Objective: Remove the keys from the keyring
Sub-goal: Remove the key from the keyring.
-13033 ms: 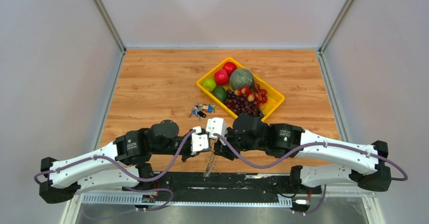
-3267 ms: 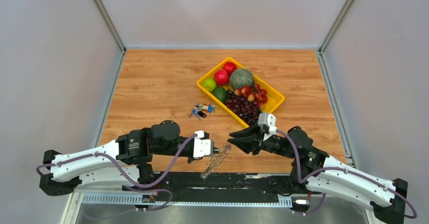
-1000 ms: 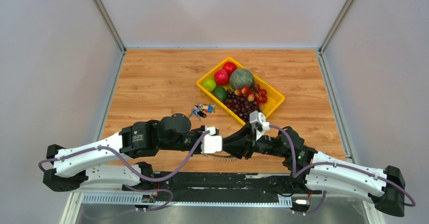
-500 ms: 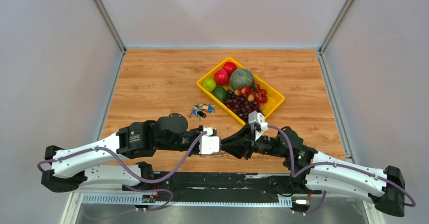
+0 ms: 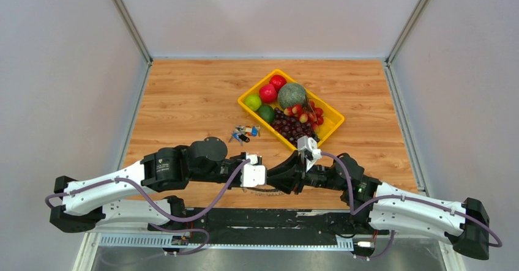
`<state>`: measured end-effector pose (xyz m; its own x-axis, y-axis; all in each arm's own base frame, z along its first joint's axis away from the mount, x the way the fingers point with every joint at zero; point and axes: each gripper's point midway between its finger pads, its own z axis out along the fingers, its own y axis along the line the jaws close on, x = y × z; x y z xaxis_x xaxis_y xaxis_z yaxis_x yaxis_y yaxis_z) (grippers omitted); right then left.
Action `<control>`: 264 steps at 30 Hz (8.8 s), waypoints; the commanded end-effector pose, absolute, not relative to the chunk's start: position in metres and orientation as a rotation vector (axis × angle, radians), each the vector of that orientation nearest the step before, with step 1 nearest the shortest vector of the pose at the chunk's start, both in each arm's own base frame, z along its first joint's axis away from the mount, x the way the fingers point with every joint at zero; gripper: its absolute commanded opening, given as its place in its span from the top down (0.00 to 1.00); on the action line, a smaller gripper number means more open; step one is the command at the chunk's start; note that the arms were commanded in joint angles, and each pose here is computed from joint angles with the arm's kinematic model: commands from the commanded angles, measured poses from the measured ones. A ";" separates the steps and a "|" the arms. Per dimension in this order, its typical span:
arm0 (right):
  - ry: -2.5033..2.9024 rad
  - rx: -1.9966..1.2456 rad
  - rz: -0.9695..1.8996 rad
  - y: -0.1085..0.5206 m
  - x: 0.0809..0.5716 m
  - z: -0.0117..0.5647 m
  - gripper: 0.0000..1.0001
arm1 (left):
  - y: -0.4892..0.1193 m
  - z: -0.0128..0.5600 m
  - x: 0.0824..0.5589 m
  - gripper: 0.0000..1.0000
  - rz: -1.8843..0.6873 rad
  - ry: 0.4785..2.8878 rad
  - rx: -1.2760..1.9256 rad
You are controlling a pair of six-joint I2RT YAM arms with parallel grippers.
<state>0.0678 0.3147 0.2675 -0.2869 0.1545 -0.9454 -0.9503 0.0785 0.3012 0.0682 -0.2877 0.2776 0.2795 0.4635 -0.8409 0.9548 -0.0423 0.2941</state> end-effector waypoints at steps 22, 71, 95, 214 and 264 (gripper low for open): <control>1.226 -0.814 1.405 0.303 0.068 0.318 1.00 | -0.290 0.291 0.066 1.00 -0.716 1.269 1.625; 1.162 -1.169 0.765 0.309 0.122 0.286 0.71 | -0.279 0.290 0.105 1.00 -0.481 1.097 1.505; 1.255 -1.172 0.949 0.327 0.104 0.274 0.74 | -0.280 0.285 0.134 1.00 -0.216 1.048 1.610; 1.330 -0.824 0.924 0.335 0.124 0.265 1.00 | -0.287 0.263 0.144 1.00 -0.272 0.918 1.490; 1.280 -0.742 0.766 0.275 0.128 0.271 0.74 | -0.286 0.258 0.149 1.00 -0.260 0.942 1.485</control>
<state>0.1325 0.2617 0.2713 0.2443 -0.0392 -0.9689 -0.7605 0.6121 -0.2165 0.1501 -0.2825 0.2368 0.6152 0.4532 -0.6450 0.6897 0.0869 0.7189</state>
